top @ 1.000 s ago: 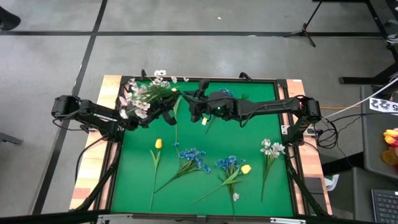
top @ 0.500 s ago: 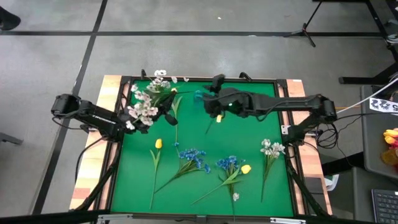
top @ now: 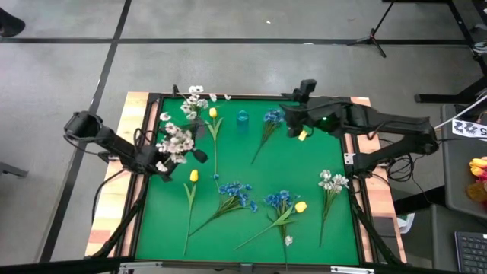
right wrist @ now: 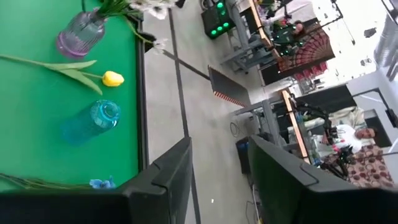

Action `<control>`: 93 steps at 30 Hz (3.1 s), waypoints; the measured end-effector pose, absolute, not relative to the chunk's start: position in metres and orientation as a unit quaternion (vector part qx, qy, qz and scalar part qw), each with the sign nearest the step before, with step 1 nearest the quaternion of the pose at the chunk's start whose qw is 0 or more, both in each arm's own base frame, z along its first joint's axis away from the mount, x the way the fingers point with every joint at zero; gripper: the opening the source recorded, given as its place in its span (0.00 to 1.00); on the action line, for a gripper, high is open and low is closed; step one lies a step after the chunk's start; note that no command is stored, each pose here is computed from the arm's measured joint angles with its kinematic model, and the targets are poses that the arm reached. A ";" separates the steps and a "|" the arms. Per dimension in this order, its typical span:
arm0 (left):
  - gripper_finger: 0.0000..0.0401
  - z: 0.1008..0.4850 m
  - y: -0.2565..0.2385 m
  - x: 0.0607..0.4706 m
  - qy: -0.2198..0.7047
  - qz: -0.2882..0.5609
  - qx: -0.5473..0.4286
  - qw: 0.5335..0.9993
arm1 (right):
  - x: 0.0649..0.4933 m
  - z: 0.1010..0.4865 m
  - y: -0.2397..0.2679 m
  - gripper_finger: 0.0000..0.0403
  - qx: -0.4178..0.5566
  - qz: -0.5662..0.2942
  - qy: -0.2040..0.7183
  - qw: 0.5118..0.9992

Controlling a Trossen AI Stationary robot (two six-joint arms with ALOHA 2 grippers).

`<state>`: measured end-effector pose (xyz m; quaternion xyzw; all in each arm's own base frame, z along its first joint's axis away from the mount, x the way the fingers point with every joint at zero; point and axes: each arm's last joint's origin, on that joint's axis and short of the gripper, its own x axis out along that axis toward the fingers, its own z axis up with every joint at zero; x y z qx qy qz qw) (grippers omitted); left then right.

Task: Sort flowers into vase by color
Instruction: Put the top white flowers into the violet vase

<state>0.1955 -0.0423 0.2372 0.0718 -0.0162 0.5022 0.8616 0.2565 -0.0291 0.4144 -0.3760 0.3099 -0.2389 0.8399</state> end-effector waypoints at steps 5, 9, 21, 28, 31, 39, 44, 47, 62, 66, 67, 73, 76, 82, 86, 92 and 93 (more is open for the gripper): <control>0.00 0.236 -0.047 0.192 0.021 0.518 0.091 0.850 | 0.251 0.413 -0.030 0.39 -0.375 -0.247 0.329 0.831; 0.00 0.237 -0.045 0.190 0.046 0.541 0.096 0.834 | 0.249 0.410 -0.030 0.39 -0.378 -0.251 0.346 0.821; 0.00 0.254 -0.033 0.169 0.035 0.568 0.051 0.821 | 0.244 0.403 -0.030 0.39 -0.369 -0.250 0.379 0.811; 0.00 0.222 -0.026 0.151 -0.005 0.570 -0.008 0.822 | 0.243 0.403 -0.030 0.39 -0.370 -0.248 0.384 0.809; 0.00 0.214 -0.022 0.149 -0.025 0.561 -0.016 0.827 | 0.243 0.403 -0.030 0.39 -0.370 -0.248 0.384 0.809; 0.00 0.220 -0.013 0.154 -0.041 0.558 0.002 0.829 | 0.244 0.403 -0.030 0.39 -0.362 -0.252 0.381 0.813; 0.00 0.219 -0.010 0.155 -0.034 0.569 0.010 0.821 | 0.244 0.403 -0.030 0.39 -0.361 -0.252 0.380 0.813; 0.00 0.218 -0.009 0.156 -0.029 0.571 0.016 0.820 | 0.244 0.403 -0.030 0.39 -0.361 -0.251 0.380 0.814; 0.00 0.209 -0.006 0.161 -0.010 0.579 0.027 0.815 | 0.244 0.403 -0.030 0.39 -0.358 -0.243 0.378 0.818; 0.00 0.211 -0.007 0.161 -0.015 0.582 0.016 0.813 | 0.244 0.403 -0.030 0.39 -0.358 -0.243 0.378 0.818; 0.00 0.214 -0.007 0.162 -0.017 0.585 0.013 0.811 | 0.244 0.403 -0.030 0.39 -0.358 -0.243 0.378 0.818; 0.00 0.234 -0.009 0.169 0.000 0.602 0.024 0.798 | 0.244 0.402 -0.030 0.39 -0.358 -0.242 0.380 0.818; 0.00 0.248 -0.009 0.172 0.015 0.621 0.022 0.784 | 0.244 0.402 -0.030 0.39 -0.359 -0.242 0.380 0.818; 0.00 0.266 -0.016 0.176 0.010 0.612 0.012 0.790 | 0.244 0.402 -0.030 0.39 -0.359 -0.242 0.380 0.818; 0.00 0.268 -0.018 0.176 0.006 0.607 0.007 0.794 | 0.244 0.402 -0.030 0.39 -0.359 -0.242 0.380 0.817; 0.00 0.268 -0.025 0.176 0.000 0.592 -0.001 0.806 | 0.244 0.402 -0.030 0.39 -0.359 -0.242 0.380 0.817; 0.00 0.268 -0.026 0.176 0.000 0.590 -0.001 0.808 | 0.244 0.402 -0.030 0.39 -0.359 -0.242 0.380 0.817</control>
